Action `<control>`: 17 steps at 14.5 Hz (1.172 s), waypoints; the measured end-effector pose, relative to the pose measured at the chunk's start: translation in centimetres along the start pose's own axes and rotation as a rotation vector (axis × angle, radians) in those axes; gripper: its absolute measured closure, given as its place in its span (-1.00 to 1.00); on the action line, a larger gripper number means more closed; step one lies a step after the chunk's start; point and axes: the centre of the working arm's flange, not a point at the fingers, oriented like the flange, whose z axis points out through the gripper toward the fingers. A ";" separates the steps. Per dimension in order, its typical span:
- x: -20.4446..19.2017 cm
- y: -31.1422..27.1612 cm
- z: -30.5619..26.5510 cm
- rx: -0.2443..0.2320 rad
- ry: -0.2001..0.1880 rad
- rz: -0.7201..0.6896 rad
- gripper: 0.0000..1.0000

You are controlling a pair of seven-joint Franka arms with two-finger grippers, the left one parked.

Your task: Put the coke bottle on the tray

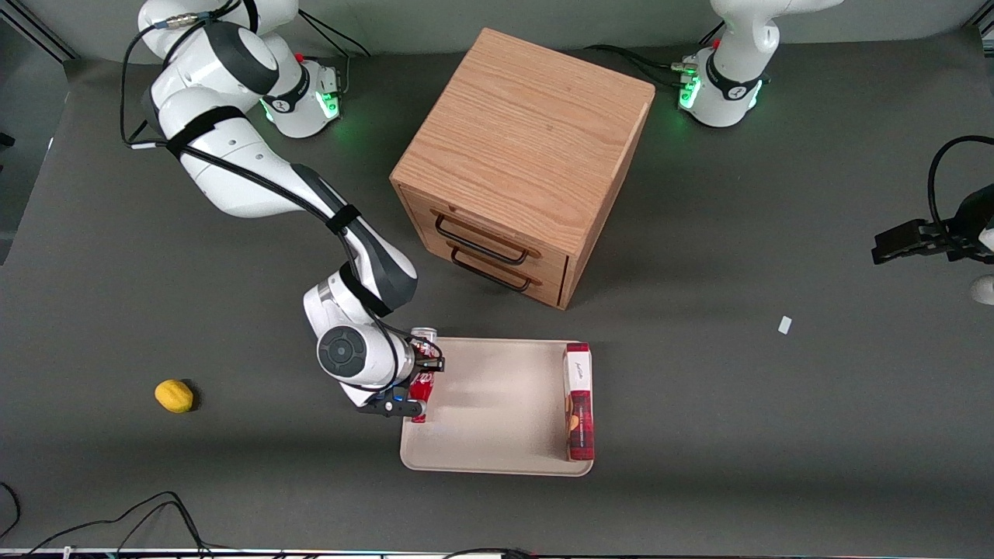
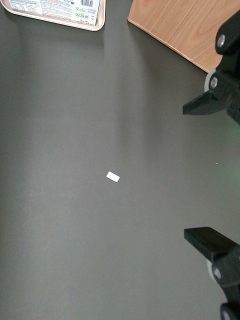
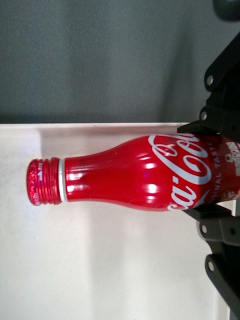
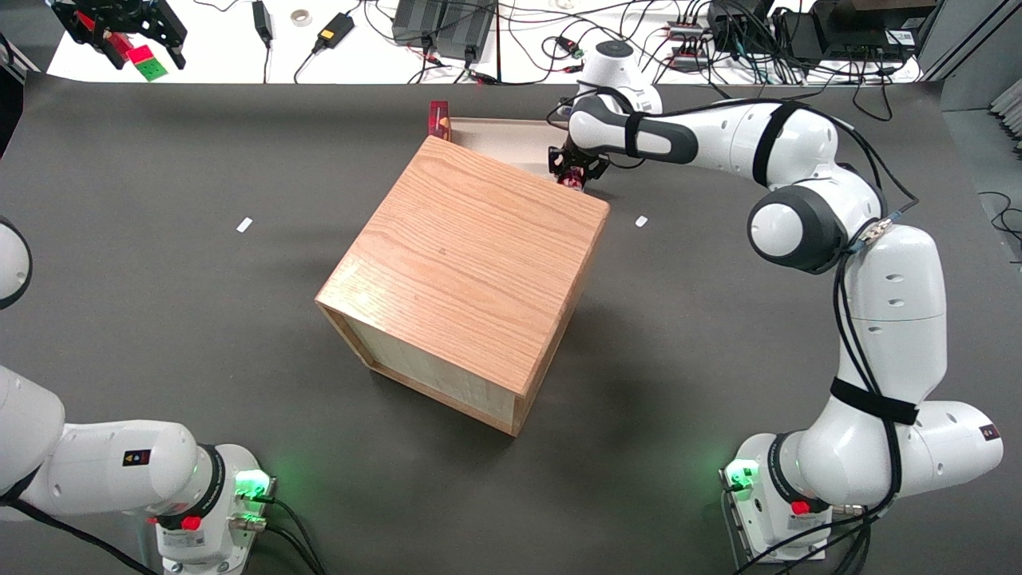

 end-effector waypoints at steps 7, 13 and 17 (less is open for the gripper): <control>0.8 -0.1 -1.7 0.016 0.031 -0.002 -1.00; 0.5 0.6 -11.8 -0.031 0.057 0.003 -1.00; -2.4 4.3 -25.0 -0.119 0.070 0.053 -1.00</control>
